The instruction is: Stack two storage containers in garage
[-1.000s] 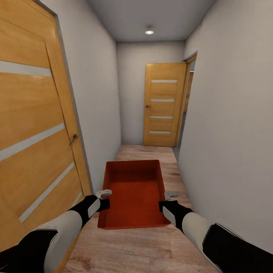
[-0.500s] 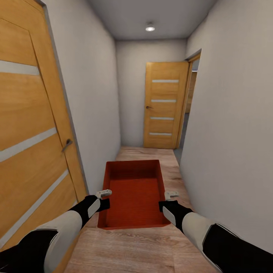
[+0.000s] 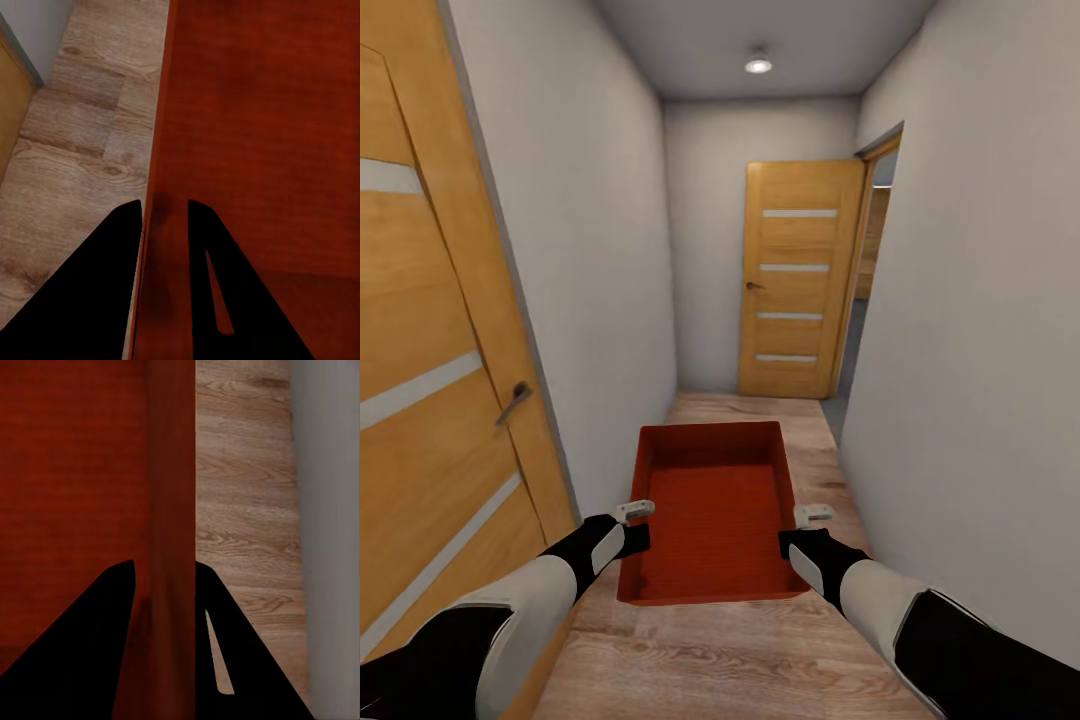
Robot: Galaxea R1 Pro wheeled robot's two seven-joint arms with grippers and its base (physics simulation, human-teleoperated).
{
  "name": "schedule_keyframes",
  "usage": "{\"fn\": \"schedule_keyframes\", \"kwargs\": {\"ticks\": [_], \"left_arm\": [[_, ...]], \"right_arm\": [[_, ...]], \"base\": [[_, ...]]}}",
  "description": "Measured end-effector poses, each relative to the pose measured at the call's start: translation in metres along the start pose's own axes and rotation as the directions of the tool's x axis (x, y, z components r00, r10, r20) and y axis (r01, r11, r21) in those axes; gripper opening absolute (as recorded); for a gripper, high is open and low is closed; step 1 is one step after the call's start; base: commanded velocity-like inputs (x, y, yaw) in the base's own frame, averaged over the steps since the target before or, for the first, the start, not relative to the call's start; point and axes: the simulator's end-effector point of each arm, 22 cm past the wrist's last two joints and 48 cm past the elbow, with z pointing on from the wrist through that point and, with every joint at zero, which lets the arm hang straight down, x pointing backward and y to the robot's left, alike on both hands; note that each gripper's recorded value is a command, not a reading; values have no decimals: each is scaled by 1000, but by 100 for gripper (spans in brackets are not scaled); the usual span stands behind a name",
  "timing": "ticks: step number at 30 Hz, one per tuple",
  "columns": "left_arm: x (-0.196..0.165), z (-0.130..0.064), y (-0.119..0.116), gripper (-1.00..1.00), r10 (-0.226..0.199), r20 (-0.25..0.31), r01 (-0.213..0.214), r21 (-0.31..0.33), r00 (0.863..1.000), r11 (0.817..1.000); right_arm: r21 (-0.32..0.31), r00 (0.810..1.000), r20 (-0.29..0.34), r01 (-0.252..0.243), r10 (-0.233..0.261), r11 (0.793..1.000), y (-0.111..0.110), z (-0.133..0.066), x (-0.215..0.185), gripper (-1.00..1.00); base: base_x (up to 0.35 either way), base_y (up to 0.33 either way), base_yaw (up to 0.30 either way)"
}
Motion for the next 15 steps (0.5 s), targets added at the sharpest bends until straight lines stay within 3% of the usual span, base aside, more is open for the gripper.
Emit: {"fn": "schedule_keyframes", "kwargs": {"ticks": [15], "left_arm": [[0,0,0,-100,0,0,0,0,1000,1000]], "right_arm": [[0,1000,0,0,0,1000,0,0,0,-100]], "base": [[323,0,0]]}}
